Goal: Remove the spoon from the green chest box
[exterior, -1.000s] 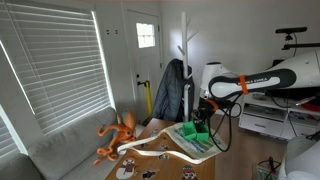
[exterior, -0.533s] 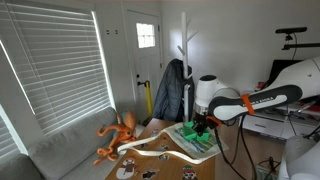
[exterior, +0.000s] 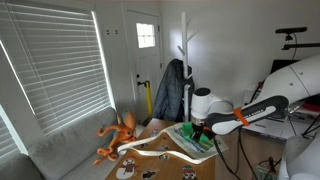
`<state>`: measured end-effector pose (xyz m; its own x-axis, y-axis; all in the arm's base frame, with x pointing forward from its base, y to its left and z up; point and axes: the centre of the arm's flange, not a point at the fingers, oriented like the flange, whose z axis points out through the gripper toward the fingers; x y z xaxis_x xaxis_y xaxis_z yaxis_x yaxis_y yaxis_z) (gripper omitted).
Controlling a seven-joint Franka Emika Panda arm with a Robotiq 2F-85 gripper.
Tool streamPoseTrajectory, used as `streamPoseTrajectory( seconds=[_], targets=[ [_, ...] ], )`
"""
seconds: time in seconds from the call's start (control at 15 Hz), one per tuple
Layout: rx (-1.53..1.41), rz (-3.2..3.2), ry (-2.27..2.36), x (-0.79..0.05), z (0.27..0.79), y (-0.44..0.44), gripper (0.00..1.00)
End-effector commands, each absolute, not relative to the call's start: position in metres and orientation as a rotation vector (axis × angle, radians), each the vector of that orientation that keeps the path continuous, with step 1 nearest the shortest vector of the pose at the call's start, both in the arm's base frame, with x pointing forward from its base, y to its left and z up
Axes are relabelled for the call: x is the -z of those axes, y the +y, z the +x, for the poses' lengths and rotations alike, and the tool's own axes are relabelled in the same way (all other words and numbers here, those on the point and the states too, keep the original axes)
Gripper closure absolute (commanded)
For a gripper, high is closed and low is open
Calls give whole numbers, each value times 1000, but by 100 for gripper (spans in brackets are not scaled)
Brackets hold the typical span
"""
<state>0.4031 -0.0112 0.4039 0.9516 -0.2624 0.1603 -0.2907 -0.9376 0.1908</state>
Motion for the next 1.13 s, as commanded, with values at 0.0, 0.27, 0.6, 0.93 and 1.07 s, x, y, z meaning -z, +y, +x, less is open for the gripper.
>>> streamPoseTrajectory(
  seconds=[0.0,0.27,0.6,0.93,1.07],
  targets=[
    [-175,2873,-421,-383,418,-20,98],
    [-118,2892,-458,-380,421,-25,64],
    [11,3057,-583,-441,405,-57,38],
    [95,3246,-710,-493,384,-109,4],
    [64,3211,-698,-483,386,-104,15]
  ],
)
